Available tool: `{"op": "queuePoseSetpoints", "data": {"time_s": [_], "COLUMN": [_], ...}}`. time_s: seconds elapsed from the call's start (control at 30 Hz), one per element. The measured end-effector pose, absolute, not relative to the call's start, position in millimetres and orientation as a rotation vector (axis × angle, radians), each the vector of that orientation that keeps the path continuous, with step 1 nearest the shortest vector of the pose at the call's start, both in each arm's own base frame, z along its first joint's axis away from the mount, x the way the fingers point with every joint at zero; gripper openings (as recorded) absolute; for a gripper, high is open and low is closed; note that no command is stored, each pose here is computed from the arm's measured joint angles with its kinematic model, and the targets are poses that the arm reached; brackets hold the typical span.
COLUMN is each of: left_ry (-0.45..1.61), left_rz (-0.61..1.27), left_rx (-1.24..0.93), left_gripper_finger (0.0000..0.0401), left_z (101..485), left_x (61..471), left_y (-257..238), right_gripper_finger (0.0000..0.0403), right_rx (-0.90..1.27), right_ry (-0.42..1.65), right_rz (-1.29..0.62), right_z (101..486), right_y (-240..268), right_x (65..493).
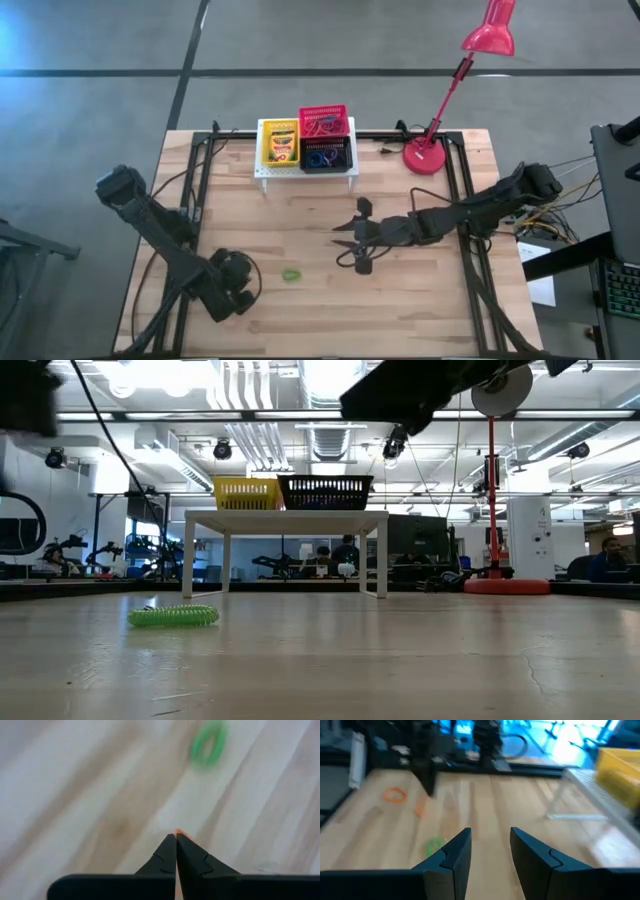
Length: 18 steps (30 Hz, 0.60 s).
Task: Pick & Place Office Desk Supplies
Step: Put the orange rubber band into the red bin
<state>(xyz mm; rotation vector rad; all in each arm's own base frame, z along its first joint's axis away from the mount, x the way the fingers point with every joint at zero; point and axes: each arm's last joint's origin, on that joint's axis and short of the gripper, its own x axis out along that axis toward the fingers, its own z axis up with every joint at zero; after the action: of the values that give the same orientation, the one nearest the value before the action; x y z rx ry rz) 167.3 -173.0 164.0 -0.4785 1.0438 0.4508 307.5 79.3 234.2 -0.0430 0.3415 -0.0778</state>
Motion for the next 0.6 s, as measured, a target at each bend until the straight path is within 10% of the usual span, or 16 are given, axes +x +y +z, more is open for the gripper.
{"op": "queuePoseSetpoints", "data": {"time_s": [0.6], "left_ry": [0.4], "left_rz": [0.288], "left_rx": [-0.196], "left_gripper_finger": [0.0004], "left_z": [209.0], "left_x": [264.3], "left_y": [-135.9], "right_gripper_finger": [0.014], "right_rx": [-0.063], "right_ry": [0.314], "right_rz": [0.019], "right_z": [198.1], "right_y": [99.4], "right_x": [370.7]}}
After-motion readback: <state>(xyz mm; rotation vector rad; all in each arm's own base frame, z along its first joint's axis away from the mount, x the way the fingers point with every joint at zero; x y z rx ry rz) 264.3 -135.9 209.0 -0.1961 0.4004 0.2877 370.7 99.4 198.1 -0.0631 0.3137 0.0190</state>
